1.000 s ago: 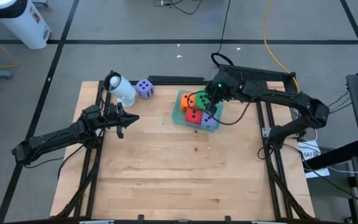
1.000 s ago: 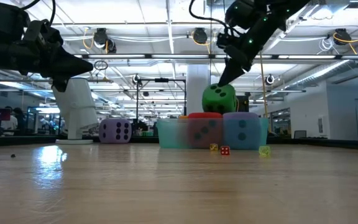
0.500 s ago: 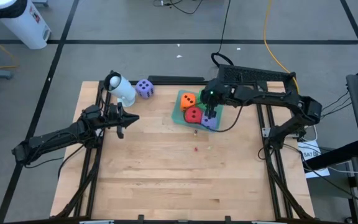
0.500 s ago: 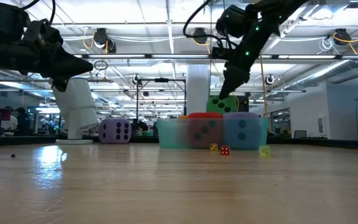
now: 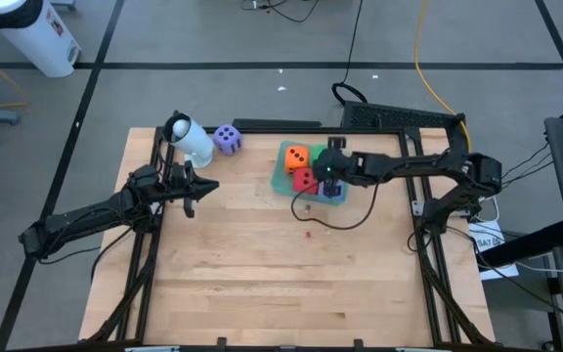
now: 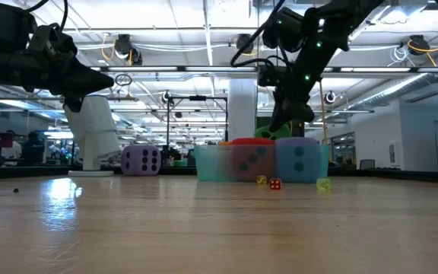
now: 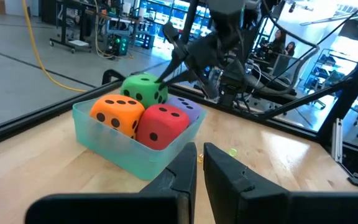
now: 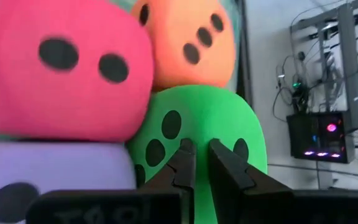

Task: Pick & Place Dice
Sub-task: Put the large green die into the blue bin, then put the large purple die into the blue bin

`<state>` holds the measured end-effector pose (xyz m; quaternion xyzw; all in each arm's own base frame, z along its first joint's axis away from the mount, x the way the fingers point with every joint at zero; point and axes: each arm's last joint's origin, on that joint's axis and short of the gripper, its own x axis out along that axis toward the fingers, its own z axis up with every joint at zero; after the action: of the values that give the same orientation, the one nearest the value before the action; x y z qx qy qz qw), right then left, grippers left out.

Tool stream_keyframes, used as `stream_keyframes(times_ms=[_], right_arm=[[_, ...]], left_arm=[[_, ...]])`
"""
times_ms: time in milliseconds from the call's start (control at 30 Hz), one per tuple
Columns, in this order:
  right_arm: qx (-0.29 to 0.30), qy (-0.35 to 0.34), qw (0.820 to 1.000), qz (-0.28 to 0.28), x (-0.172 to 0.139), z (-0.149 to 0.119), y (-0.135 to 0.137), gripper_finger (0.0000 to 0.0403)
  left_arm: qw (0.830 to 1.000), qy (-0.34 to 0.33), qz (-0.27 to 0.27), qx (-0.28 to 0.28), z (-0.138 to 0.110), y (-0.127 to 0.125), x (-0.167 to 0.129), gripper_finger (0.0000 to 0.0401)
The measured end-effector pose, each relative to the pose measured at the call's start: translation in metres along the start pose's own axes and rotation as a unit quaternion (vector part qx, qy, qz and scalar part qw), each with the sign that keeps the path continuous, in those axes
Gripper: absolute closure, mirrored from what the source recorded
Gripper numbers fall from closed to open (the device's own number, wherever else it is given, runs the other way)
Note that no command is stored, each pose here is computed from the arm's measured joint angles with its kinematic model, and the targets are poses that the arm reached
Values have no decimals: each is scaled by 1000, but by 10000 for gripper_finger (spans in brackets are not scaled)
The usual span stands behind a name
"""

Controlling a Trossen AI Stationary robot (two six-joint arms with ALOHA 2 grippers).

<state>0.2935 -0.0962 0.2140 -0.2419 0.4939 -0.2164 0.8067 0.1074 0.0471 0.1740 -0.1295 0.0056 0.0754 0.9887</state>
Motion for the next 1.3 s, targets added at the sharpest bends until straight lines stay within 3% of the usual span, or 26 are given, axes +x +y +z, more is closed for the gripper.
stream_keyframes(times_ms=[267, 600, 733, 833, 900, 967, 1033, 1100, 1167, 1300], right_arm=[[11, 26, 1000, 12, 7, -16, 13, 363], [-7, 22, 1000, -11, 0, -12, 19, 208], [-24, -3, 1000, -20, -10, -6, 22, 177], [28, -87, 996, -25, -24, 9, 18, 171], [76, -163, 984, 8, -39, 18, 13, 172], [136, -268, 953, 35, -56, 31, 4, 179], [142, -351, 923, 70, -70, 32, 1, 188], [129, -389, 910, 62, -69, 25, -2, 200], [174, -391, 901, 67, -61, 8, -9, 213], [252, -438, 851, 143, -58, -11, -29, 244]], left_arm=[[1000, 0, 0, -1, 0, 0, 0, 364], [1000, 0, 0, -1, 0, 0, 0, 364], [1000, 0, 0, -1, 0, 0, 0, 364], [1000, 0, 0, 0, 0, 0, 0, 364], [1000, 0, 0, 0, 0, 0, 0, 364], [1000, 2, 0, 2, 0, 0, 0, 364], [1000, 2, 1, 4, 0, 0, 0, 364], [1000, 5, 2, 3, -1, 0, 0, 364], [1000, 5, 1, 1, -1, 0, 0, 364], [1000, 7, -5, -3, -1, 0, 0, 364]])
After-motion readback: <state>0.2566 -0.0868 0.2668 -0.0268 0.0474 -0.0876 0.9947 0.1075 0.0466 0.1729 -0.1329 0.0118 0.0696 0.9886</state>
